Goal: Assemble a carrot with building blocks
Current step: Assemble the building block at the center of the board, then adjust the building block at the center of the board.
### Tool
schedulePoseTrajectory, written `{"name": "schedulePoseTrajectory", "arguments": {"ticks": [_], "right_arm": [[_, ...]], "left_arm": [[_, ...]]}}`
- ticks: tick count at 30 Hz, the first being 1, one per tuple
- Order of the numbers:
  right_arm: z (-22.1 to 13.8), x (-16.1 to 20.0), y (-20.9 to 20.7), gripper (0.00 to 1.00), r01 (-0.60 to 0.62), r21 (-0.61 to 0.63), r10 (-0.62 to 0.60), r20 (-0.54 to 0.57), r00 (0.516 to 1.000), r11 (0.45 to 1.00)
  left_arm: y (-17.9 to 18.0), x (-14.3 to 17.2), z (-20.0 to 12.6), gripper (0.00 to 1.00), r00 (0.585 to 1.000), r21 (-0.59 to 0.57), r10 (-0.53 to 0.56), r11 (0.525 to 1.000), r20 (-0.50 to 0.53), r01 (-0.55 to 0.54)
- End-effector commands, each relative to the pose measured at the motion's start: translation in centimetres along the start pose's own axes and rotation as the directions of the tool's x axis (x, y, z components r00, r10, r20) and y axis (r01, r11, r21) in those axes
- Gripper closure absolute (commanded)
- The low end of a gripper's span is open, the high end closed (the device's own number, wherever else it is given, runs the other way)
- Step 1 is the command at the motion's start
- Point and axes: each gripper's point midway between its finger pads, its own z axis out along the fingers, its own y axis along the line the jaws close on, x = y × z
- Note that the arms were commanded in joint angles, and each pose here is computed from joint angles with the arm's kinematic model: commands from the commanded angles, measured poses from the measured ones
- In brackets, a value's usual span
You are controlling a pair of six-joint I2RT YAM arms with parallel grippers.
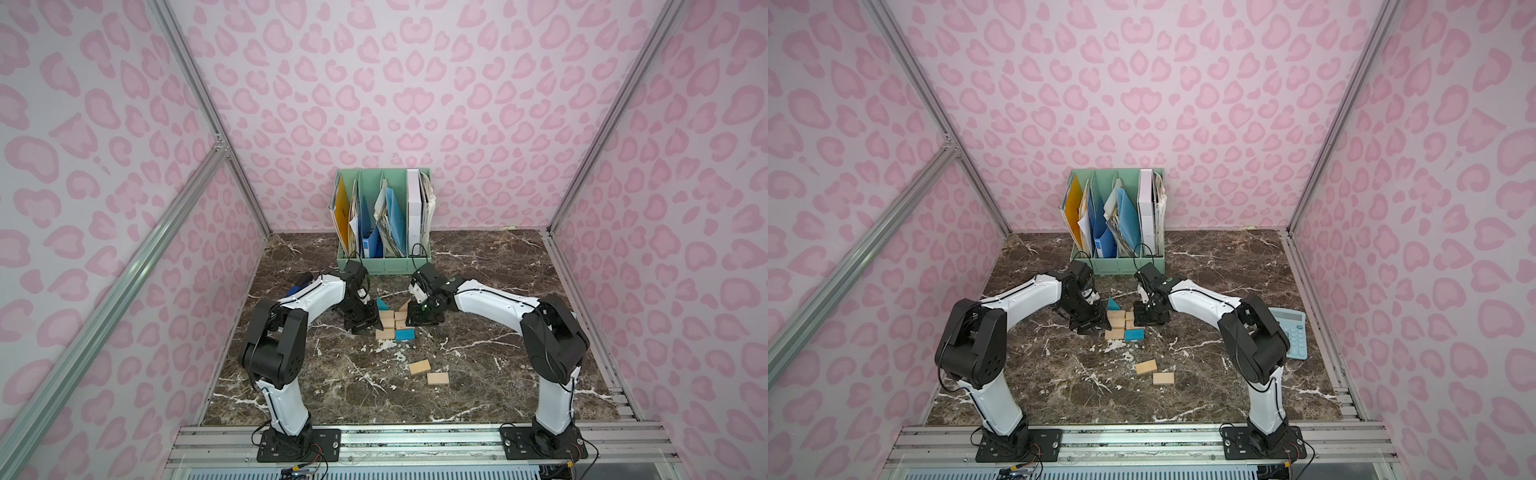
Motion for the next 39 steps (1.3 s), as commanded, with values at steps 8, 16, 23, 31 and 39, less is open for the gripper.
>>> {"name": "schedulePoseTrajectory", "arguments": {"ticks": [8,16,23,31,39], "right_arm": [[1.8,-0.8,-1.3,0.64,-0.018,0.002,0.018,-0.014,1.000,1.000],[2.3,-0.9,-1.1,0.66,-0.028,-0.021,0.028,-0.012,1.000,0.999],[2.8,-0.7,-1.1,0.68,-0.036,-0.037,0.036,-0.016,0.999,0.999],[3.2,-0.5,-0.8,0.69,-0.047,-0.068,0.045,-0.024,0.999,0.997],[3.3,0.1,-1.0,0.69,-0.057,-0.071,0.055,-0.030,0.998,0.996]], "left_arm": [[0.4,-2.6,0.4,0.66,1.000,0.007,-0.018,1.000,-0.009,0.018],[0.8,-3.3,1.4,0.71,0.999,0.020,-0.034,0.999,-0.037,0.034],[0.8,-3.1,1.4,0.72,0.999,0.024,-0.031,0.999,-0.044,0.032],[0.7,-3.0,1.3,0.73,0.998,0.030,-0.035,0.999,-0.044,0.036],[0.6,-2.8,1.0,0.73,0.999,0.032,-0.032,0.999,-0.044,0.034]]}}
